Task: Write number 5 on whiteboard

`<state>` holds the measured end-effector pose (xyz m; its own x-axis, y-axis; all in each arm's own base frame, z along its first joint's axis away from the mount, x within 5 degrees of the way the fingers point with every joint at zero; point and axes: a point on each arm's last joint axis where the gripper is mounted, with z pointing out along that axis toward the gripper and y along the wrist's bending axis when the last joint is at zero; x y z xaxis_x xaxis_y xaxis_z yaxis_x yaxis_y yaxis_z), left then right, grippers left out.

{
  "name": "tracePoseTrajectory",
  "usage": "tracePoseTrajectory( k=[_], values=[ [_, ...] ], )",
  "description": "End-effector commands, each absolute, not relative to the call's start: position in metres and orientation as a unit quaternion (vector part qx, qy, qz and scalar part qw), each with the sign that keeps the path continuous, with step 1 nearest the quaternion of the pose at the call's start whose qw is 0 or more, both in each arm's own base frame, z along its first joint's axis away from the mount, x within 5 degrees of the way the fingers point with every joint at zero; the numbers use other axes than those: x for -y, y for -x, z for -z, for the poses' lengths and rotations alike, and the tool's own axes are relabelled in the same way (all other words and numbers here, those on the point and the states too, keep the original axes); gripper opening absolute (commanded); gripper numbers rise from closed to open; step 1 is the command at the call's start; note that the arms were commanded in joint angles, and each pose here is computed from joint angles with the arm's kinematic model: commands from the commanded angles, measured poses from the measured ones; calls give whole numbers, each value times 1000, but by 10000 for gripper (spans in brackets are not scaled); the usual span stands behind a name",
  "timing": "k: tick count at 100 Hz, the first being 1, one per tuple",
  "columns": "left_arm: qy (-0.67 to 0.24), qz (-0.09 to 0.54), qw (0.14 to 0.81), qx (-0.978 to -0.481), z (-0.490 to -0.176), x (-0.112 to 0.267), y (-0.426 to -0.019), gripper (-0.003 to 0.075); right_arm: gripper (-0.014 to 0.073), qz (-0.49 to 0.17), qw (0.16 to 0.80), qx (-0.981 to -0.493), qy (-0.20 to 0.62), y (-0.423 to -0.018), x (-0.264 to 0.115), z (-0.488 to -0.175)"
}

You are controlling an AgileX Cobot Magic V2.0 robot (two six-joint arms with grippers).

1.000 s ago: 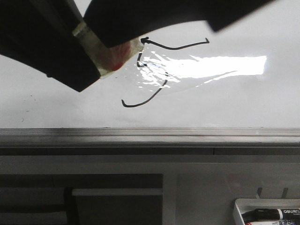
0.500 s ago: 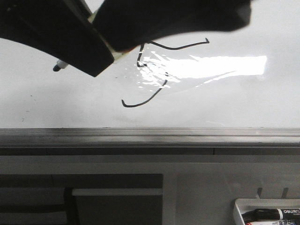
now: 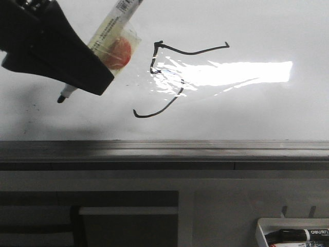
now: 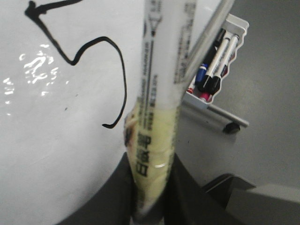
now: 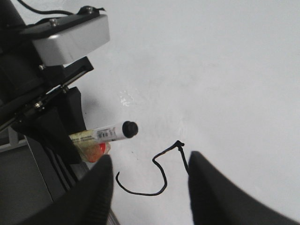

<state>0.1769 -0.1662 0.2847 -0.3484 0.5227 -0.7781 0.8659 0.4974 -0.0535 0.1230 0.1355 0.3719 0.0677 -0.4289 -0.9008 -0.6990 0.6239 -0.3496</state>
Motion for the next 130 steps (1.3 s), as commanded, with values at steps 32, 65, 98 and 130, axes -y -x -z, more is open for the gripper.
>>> tracePoseTrajectory(
  k=[32, 65, 98, 130],
  values=[
    [-98, 232, 511, -822, -287, 141, -209, -20, -58, -124, 607, -686, 381, -115, -118, -381],
    [-76, 228, 467, -851, -263, 152, -224, -20, -58, -134, 604, -694, 369, -115, -118, -381],
    [-81, 237, 453, -856, -260, 174, -238, -21, -58, -140, 596, -703, 363, -114, -118, -379],
    [-68, 217, 464, -856, -257, 172, -242, -20, -58, -143, 593, -706, 361, -114, -118, -378]
  ],
)
